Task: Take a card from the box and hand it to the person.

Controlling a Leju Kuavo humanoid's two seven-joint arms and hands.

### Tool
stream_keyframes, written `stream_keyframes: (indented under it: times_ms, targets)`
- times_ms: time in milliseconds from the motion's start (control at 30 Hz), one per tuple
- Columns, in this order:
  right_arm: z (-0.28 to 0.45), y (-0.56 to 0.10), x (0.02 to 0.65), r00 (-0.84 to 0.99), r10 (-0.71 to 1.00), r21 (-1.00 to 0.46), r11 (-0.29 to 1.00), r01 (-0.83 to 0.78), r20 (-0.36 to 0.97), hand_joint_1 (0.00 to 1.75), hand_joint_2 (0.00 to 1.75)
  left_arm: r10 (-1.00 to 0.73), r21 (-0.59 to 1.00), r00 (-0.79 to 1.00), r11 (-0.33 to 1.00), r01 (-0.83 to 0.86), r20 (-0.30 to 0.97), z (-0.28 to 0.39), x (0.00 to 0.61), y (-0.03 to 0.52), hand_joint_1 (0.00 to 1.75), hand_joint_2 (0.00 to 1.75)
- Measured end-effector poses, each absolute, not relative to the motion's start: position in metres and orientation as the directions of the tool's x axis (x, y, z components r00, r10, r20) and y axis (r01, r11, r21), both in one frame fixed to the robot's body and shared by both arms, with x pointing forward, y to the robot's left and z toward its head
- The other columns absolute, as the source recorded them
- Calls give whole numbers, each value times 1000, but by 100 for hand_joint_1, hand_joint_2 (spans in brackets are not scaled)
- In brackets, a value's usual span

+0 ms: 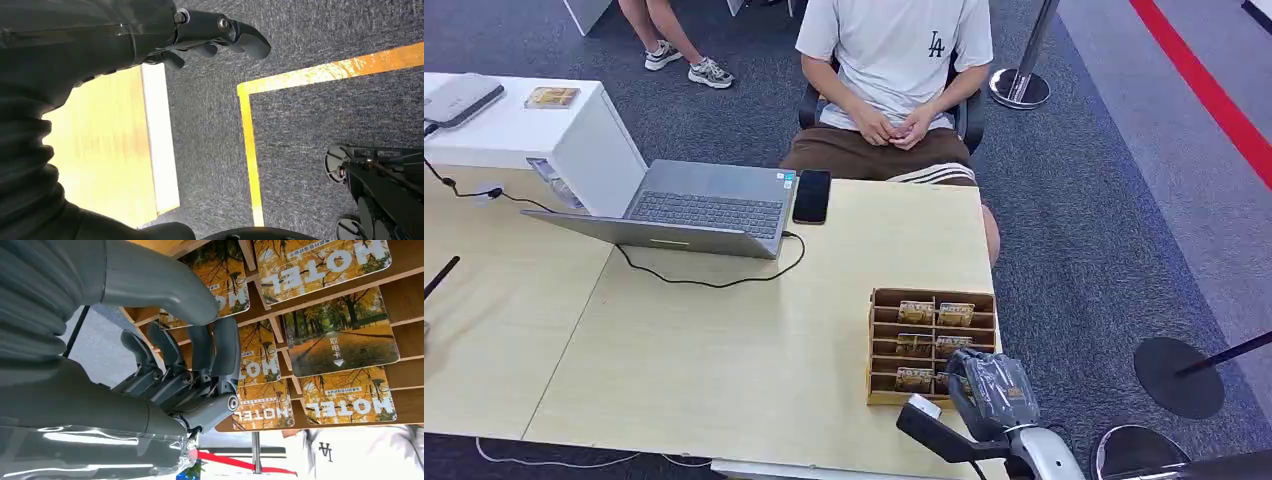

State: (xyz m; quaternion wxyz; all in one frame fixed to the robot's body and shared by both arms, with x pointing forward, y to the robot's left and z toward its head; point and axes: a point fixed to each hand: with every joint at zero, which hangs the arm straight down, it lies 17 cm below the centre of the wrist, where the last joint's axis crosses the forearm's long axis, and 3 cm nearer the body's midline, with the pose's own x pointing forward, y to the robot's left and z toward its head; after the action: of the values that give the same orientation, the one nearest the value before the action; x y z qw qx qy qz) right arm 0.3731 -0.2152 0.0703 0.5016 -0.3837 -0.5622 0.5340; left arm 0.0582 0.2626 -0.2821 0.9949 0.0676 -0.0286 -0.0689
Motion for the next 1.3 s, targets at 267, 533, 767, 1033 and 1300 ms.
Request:
stream_keyframes:
  times_ms: [267, 533, 767, 1033, 1300]
  targets:
    - [71, -215, 373, -203, 967, -986, 135, -102, 154, 159, 175, -141, 138, 989, 981, 133, 48, -282, 58, 262, 0, 175]
    - [71, -215, 373, -204, 967, -986, 135, -99, 153, 159, 175, -141, 138, 989, 981, 133, 48, -282, 58, 262, 0, 175]
    - [72, -215, 373, -204, 967, -986, 135, -97, 152, 157, 175, -141, 138, 989, 981, 133, 48, -282, 58, 262, 0, 175]
    - [72, -215, 373, -205, 967, -986, 135, -95, 152, 157, 175, -141, 138, 989, 981, 133, 48, -282, 58, 262, 0, 175]
    - [73, -214, 374, -207, 967, -987, 135, -92, 152, 157, 175, -141, 138, 989, 981, 133, 48, -282, 58, 262, 0, 175]
